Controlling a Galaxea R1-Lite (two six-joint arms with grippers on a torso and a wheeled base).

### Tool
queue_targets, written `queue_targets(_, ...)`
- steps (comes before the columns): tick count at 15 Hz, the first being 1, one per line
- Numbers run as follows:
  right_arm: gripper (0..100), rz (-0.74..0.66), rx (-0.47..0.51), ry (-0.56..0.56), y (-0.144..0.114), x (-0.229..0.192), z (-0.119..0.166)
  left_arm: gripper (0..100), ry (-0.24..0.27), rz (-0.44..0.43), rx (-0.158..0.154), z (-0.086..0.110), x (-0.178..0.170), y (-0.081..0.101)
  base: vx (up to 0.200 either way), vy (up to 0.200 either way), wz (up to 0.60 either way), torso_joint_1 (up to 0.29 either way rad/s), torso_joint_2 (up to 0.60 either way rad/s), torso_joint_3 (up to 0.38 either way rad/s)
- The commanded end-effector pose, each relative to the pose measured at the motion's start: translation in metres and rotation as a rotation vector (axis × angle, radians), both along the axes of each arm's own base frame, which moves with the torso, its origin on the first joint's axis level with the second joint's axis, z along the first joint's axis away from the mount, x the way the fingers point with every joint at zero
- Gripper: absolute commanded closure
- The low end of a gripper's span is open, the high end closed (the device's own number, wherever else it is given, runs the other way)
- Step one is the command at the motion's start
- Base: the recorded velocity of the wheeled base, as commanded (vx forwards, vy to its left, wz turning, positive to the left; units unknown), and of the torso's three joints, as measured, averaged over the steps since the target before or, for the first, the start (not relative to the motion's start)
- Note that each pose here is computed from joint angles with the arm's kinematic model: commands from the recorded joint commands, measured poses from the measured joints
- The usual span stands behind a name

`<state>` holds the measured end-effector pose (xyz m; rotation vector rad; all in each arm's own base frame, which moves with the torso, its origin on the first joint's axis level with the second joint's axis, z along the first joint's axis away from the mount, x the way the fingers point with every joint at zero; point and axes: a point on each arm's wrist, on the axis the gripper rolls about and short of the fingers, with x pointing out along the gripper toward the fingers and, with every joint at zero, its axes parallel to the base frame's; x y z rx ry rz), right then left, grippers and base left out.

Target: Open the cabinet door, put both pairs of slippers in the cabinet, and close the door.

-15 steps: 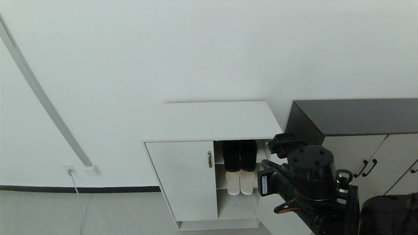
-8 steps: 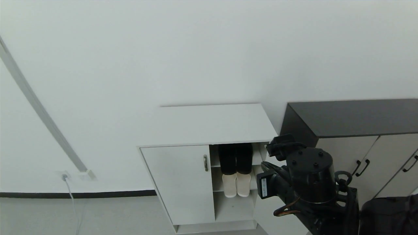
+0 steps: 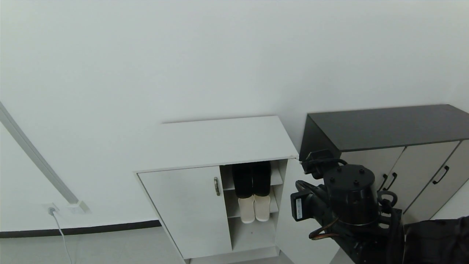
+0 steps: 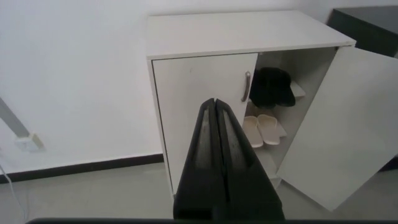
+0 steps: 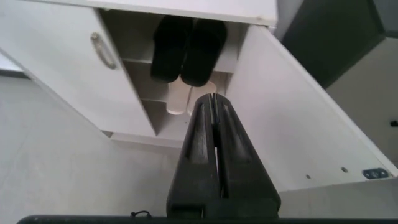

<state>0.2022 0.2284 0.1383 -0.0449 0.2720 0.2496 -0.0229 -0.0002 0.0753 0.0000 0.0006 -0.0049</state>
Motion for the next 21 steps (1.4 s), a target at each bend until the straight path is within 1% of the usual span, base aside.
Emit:
queue_targets(1, 100, -0.001, -0.002, 0.000, 0.000, 0.000, 0.000, 100, 0.002, 0.000, 0.000, 0.000, 0.000, 0.000, 0.000, 0.000, 0.00, 0.000, 0.00, 0.000)
queue_targets(4, 100, -0.001, -0.002, 0.000, 0.000, 0.000, 0.000, 100, 0.002, 0.000, 0.000, 0.000, 0.000, 0.000, 0.000, 0.000, 0.00, 0.002, 0.00, 0.081)
queue_targets(10, 100, 0.002, -0.007, 0.007, -0.001, 0.000, -0.003, 100, 0.001, 0.000, 0.002, 0.000, 0.000, 0.000, 0.000, 0.000, 0.00, -0.001, 0.00, 0.185)
queue_targets(13, 100, -0.009, -0.018, 0.014, 0.000, 0.002, -0.007, 100, 0.001, 0.000, 0.002, 0.000, 0.000, 0.000, 0.000, 0.000, -0.60, -0.006, 0.01, 0.043)
queue_targets(15, 100, -0.045, -0.024, 0.018, -0.005, 0.013, -0.009, 100, 0.001, 0.000, 0.002, 0.000, 0.000, 0.000, 0.000, 0.000, 0.00, 0.000, 0.00, 0.000)
queue_targets(19, 100, -0.181, -0.030, 0.019, -0.028, 0.051, -0.017, 100, 0.002, 0.000, 0.000, 0.000, 0.000, 0.000, 0.000, 0.000, 0.00, 0.000, 0.00, 0.000)
queue_targets(21, 100, -0.208, -0.027, 0.014, -0.030, 0.063, -0.026, 100, 0.001, 0.000, 0.000, 0.000, 0.000, 0.000, -0.200, 0.000, 0.00, 0.010, 0.00, 0.002)
